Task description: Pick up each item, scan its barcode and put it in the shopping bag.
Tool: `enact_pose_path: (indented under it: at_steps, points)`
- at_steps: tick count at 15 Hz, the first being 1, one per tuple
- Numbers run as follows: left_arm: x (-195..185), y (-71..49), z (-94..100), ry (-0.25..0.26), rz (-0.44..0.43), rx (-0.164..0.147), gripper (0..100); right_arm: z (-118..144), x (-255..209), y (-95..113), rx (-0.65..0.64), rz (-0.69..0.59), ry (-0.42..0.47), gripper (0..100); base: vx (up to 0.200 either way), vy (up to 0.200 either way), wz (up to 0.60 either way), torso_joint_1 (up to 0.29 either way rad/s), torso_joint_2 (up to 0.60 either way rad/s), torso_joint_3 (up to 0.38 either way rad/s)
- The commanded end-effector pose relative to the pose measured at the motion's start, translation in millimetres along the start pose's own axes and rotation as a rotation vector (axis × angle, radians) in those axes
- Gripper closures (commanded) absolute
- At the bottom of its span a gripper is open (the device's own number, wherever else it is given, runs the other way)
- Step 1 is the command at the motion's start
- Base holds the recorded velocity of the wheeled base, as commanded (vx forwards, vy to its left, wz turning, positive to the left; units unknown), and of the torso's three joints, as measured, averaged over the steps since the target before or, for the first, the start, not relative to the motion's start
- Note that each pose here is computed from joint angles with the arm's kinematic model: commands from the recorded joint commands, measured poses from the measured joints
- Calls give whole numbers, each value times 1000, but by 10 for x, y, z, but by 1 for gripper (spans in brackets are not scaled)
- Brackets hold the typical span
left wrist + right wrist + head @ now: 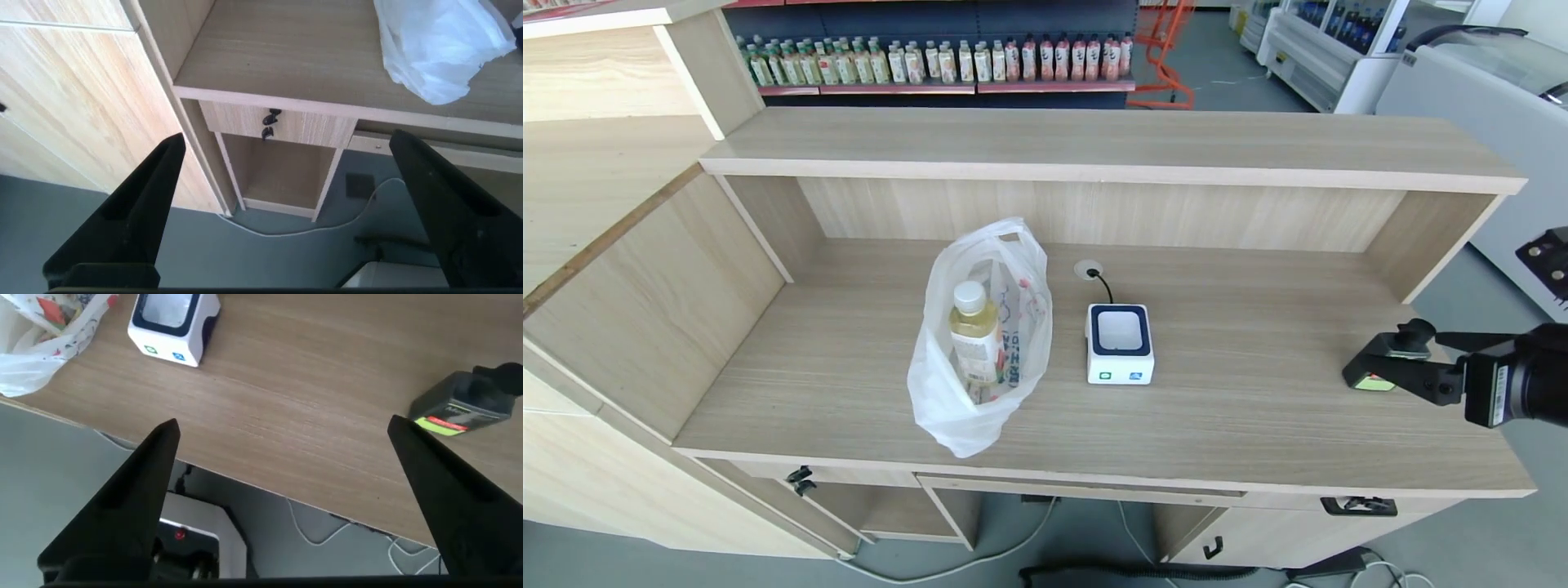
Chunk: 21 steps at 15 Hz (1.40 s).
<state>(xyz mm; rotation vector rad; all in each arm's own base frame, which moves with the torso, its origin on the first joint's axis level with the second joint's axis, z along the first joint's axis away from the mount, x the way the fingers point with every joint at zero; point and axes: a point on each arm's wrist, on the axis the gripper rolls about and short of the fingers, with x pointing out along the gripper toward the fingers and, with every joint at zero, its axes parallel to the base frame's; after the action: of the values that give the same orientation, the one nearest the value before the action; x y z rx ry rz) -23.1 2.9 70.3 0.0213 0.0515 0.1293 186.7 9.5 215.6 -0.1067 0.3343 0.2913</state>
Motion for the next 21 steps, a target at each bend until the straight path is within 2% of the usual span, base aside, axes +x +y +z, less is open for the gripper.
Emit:
enact_pose_path:
  at_steps: [1, 4, 7, 11, 15, 17, 21]
  points:
    - [1, 0, 0, 2, 1, 1, 0, -22, 1, -18, 6, -9, 14, 0, 0, -200, 0, -2, -2, 2]
    - [1, 0, 0, 2, 1, 1, 0, -49, -3, -46, -1, -22, 37, 0, 0, -200, 0, 2, 5, 2]
    - [1, 0, 0, 2, 1, 1, 0, -107, 42, -208, -90, -89, 90, 0, 0, -200, 0, 4, 2, 4]
    - [1, 0, 0, 2, 1, 1, 0, -121, 70, -232, -104, -92, 104, 0, 0, -200, 0, 4, 4, 1]
    - [1, 0, 0, 2, 1, -3, 0, -249, 167, -363, -227, -102, 207, 0, 0, -200, 0, 2, 1, 4]
    - [1, 0, 0, 2, 1, -3, 0, -305, 309, -466, -310, -102, 266, 0, 0, 0, 0, 0, 0, 0]
    - [1, 0, 0, 2, 1, -3, 0, -380, 497, -520, -429, -70, 332, 0, 0, 0, 0, 0, 0, 0]
